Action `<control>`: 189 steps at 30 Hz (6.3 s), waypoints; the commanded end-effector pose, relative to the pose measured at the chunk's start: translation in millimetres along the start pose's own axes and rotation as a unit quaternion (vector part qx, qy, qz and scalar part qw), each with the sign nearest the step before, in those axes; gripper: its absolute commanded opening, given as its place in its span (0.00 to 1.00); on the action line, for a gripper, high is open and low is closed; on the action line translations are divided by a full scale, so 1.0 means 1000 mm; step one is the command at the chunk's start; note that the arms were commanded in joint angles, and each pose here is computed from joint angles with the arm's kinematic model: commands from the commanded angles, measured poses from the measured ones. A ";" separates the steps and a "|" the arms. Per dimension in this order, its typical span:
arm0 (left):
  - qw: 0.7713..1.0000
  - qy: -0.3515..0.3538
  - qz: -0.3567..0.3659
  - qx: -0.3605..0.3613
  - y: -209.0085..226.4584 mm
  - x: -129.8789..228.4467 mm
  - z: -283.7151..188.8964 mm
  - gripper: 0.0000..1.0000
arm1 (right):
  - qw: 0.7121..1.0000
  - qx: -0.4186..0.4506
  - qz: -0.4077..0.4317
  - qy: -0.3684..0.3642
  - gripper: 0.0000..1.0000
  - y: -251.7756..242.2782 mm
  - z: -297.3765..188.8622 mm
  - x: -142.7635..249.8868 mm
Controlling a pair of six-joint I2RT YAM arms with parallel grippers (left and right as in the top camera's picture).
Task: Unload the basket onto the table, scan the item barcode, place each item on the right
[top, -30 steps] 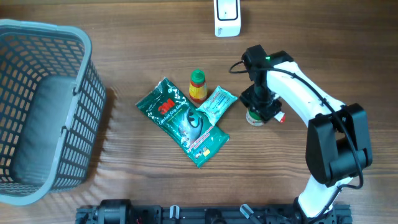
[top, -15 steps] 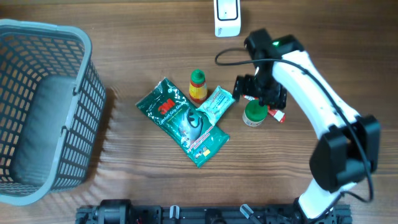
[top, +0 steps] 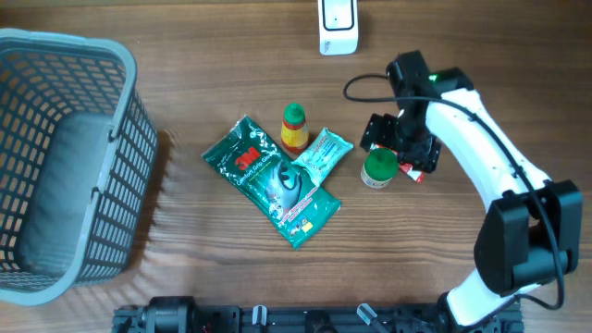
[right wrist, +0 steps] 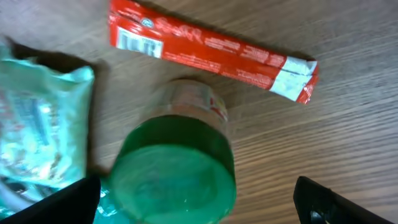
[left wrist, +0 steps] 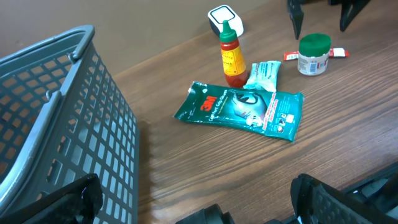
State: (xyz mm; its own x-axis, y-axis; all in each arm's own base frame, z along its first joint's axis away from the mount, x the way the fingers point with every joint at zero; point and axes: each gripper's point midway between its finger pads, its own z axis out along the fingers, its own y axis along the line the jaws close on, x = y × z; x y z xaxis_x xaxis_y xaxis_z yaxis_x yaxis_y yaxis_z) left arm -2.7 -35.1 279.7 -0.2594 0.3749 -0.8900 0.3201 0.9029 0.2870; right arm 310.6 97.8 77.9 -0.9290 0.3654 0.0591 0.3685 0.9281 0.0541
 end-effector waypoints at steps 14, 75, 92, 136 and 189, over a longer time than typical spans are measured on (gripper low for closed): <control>1.000 -0.003 0.004 -0.001 0.000 0.000 -0.001 1.00 | 0.999 0.012 -0.005 0.030 0.95 0.013 0.047 0.002; 1.000 -0.003 0.004 -0.001 0.000 0.000 -0.001 1.00 | 0.952 -0.140 -0.163 0.220 0.52 0.083 -0.056 0.206; 1.000 -0.003 0.004 -0.001 0.000 0.000 -0.001 1.00 | 0.940 -0.126 -0.077 -0.307 0.43 0.075 -0.142 0.036; 1.000 -0.003 0.004 -0.001 0.000 0.000 -0.001 1.00 | 0.707 -0.192 -0.130 -0.668 0.38 0.223 -0.073 -0.281; 1.000 -0.003 0.004 -0.001 0.000 0.000 -0.001 1.00 | 0.773 -0.101 0.461 -0.423 1.00 -0.425 -0.223 -0.170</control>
State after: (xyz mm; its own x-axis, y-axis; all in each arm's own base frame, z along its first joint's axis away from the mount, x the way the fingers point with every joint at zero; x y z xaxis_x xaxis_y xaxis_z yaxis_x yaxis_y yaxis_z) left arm -2.9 -35.1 279.9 -0.2590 0.3749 -0.8901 0.3200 0.9029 0.2871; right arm 298.6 -414.5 190.0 -0.0114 0.8477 -0.5303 0.9241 0.2115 0.3183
